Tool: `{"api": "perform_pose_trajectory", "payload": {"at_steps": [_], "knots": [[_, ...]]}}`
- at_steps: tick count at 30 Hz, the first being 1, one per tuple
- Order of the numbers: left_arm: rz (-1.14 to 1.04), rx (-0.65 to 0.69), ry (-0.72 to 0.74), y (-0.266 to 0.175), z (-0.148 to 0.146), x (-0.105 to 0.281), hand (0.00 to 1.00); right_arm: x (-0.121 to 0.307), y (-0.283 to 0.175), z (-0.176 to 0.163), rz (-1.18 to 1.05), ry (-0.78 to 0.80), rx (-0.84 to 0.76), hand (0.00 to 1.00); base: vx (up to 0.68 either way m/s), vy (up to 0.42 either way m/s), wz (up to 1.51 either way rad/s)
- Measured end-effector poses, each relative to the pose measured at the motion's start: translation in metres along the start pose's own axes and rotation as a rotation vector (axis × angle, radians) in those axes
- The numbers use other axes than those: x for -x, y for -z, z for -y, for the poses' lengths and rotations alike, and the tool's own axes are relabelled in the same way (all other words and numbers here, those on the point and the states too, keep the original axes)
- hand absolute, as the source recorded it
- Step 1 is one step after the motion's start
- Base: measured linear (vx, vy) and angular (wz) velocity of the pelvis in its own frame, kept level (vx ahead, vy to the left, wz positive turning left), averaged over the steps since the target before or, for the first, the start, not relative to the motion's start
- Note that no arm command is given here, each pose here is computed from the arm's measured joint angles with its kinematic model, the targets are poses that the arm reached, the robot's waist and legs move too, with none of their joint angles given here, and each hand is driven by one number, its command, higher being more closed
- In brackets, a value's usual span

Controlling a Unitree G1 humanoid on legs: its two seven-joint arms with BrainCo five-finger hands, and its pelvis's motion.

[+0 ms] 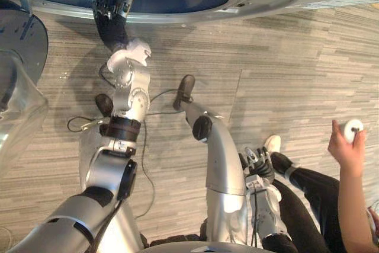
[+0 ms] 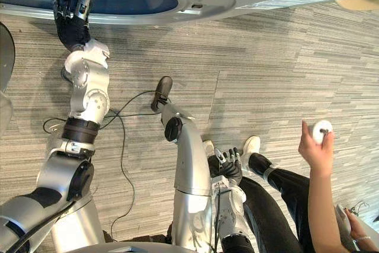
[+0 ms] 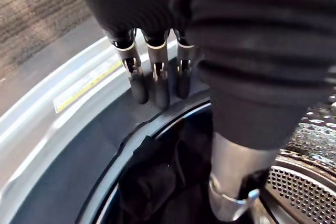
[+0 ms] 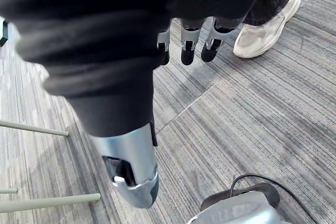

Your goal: Pick up the laundry basket with both hands and put the clothes into the washing machine.

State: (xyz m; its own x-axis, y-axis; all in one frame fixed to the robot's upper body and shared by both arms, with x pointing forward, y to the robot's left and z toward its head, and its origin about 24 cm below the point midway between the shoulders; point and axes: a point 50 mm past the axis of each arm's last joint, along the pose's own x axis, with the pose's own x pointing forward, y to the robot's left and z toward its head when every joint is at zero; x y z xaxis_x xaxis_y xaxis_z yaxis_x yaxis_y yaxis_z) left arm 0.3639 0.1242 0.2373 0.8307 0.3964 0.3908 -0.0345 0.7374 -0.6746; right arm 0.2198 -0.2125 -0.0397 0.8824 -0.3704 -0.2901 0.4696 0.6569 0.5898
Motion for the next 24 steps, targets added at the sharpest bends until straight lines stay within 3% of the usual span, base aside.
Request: {"api": "perform_pose_trajectory", "payload": {"at_steps": [4, 16, 20, 24], "knots": [[-0.045, -0.057, -0.031, 0.016, -0.021, 0.015, 0.0, 0.0, -0.001, 0.001, 0.009, 0.007, -0.001, 0.0, -0.03, -0.015, 0.15], [-0.381, -0.297, -0.131, 0.078, -0.129, 0.088, 0.0, 0.004, 0.015, 0.029, -0.071, 0.118, 0.064, 0.0, -0.07, -0.042, 0.26], [-0.573, -0.552, -0.13, 0.099, -0.173, 0.131, 0.0, 0.011, 0.033, 0.044, -0.164, 0.165, 0.153, 0.0, -0.02, -0.104, 0.3], [-0.723, -0.725, -0.131, 0.108, -0.204, 0.165, 0.0, 0.021, 0.043, 0.061, -0.233, 0.221, 0.191, 0.0, 0.05, -0.085, 0.14]]}}
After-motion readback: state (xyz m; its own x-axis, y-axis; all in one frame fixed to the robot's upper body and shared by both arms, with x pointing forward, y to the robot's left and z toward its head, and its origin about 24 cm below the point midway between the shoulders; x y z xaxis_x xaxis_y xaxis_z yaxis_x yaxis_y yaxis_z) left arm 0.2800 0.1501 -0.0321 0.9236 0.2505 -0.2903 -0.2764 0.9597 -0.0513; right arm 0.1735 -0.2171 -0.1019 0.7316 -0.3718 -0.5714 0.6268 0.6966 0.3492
